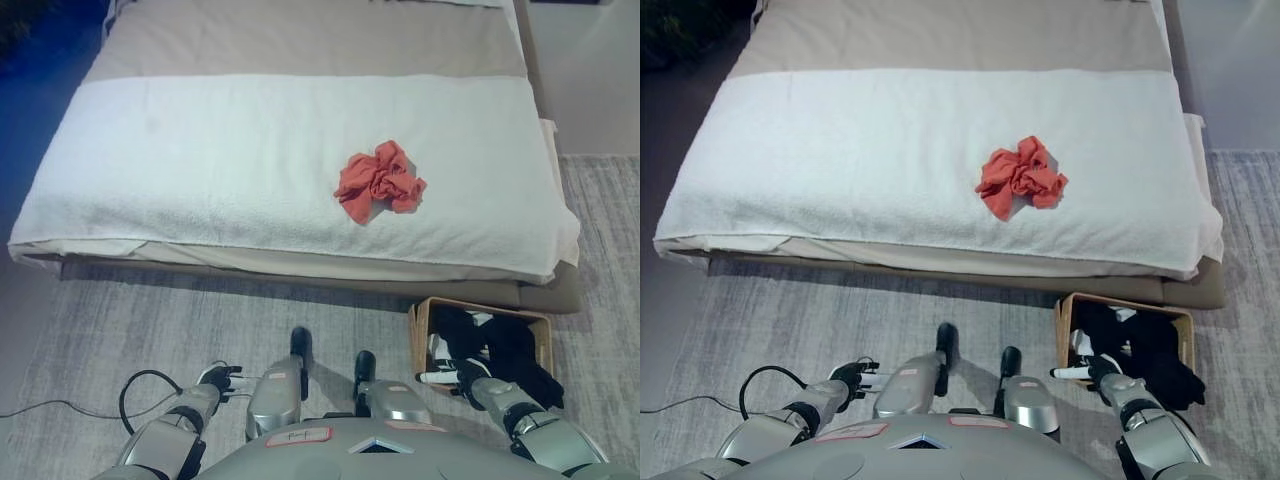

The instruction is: Put the clothes on the bed into the basket.

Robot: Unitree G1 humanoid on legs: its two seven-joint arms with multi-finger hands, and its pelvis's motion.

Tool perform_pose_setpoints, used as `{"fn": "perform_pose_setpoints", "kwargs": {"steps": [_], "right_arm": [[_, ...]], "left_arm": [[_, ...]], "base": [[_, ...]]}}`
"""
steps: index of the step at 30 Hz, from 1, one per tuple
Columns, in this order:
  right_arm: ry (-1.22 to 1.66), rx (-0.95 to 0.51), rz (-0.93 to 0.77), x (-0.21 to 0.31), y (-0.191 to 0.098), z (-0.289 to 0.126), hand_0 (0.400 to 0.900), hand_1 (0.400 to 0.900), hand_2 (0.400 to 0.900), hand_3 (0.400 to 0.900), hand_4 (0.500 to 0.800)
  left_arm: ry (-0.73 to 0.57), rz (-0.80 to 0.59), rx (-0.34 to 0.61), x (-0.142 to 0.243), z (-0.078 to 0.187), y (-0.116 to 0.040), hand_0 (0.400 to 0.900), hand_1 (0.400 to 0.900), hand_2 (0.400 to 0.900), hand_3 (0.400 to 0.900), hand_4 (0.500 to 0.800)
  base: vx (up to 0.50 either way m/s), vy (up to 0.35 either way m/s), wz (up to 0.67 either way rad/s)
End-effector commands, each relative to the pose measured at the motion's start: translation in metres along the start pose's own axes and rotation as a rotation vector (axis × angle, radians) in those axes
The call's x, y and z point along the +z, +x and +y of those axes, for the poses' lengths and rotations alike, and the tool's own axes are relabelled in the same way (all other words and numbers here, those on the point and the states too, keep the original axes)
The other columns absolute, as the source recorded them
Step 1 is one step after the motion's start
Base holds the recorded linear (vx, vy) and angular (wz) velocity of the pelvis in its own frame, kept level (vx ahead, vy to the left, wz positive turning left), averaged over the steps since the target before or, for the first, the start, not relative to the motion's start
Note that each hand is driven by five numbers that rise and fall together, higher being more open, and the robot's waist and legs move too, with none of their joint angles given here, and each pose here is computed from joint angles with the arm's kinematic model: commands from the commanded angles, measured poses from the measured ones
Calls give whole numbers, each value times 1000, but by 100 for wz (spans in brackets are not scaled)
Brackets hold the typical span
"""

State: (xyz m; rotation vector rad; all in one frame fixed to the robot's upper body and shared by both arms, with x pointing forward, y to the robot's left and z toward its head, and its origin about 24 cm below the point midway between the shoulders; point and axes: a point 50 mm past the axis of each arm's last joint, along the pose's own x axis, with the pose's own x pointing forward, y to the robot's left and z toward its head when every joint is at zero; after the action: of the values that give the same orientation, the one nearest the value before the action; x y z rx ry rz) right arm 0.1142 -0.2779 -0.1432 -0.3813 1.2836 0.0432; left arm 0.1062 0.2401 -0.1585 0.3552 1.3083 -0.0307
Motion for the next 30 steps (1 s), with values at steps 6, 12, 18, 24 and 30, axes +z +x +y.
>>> {"fn": "perform_pose_setpoints", "kwargs": {"steps": [6, 12, 18, 24, 30], "right_arm": [[-72, 6, 16, -8, -1, -3, 900, 900, 900, 900, 800], [-51, 33, 24, -7, 0, 5, 900, 900, 900, 900, 800], [-54, 60, -37, 14, 2, 14, 900, 900, 900, 900, 800], [-58, 45, -88, 30, 2, 10, 900, 900, 900, 900, 800], [-60, 17, -118, 41, 0, 3, 900, 900, 900, 900, 800]], "left_arm": [[9, 6, 60, -9, 18, -2, 900, 900, 900, 900, 800], [26, -31, 106, 4, 36, -4, 900, 900, 900, 900, 800], [31, -64, 150, 17, 54, -6, 900, 900, 900, 900, 800], [13, -73, 181, 21, 65, -9, 900, 900, 900, 900, 800], [9, -66, 170, 21, 60, -7, 900, 900, 900, 900, 800]], "base": [[249, 146, -49], [215, 264, -19], [202, 272, -4], [200, 176, 18], [153, -49, 23]]}}
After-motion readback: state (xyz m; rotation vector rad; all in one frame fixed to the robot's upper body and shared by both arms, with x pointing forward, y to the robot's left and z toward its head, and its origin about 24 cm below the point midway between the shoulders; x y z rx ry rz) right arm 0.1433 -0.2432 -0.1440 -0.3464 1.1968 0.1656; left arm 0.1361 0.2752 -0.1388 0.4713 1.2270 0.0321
